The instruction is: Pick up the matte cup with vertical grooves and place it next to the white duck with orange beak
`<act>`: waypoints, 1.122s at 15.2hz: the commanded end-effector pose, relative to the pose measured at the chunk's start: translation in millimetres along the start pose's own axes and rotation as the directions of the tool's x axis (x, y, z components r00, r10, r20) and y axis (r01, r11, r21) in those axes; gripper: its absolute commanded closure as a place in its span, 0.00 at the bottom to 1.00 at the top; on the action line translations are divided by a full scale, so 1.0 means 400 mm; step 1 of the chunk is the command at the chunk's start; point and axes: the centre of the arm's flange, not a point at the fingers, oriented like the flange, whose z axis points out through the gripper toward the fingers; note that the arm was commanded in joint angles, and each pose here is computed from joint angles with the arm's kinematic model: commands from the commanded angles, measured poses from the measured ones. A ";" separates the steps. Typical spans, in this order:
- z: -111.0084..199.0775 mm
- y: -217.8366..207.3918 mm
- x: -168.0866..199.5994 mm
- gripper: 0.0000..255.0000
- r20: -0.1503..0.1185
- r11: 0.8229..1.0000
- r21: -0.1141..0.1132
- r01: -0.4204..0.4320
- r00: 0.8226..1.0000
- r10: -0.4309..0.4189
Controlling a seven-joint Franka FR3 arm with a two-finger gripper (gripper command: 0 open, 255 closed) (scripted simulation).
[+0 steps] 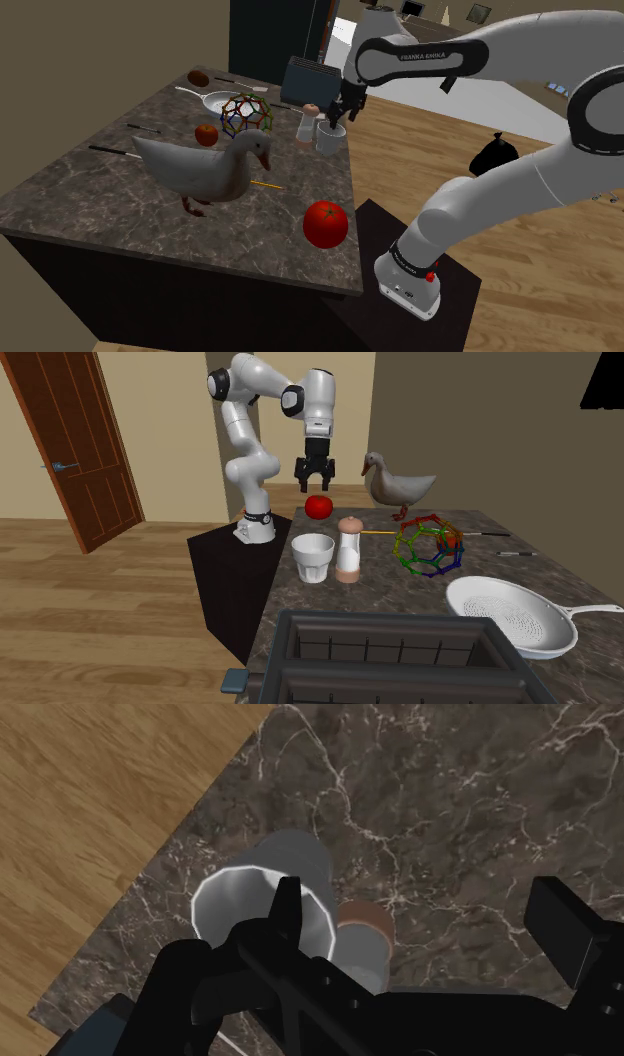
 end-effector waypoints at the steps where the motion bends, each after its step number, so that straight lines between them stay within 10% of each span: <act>1: 0.044 0.007 0.040 0.00 -0.001 1.000 -0.013 0.002 1.000 -0.002; 17: 0.339 0.062 0.258 0.00 0.003 0.997 -0.072 0.009 1.000 -0.009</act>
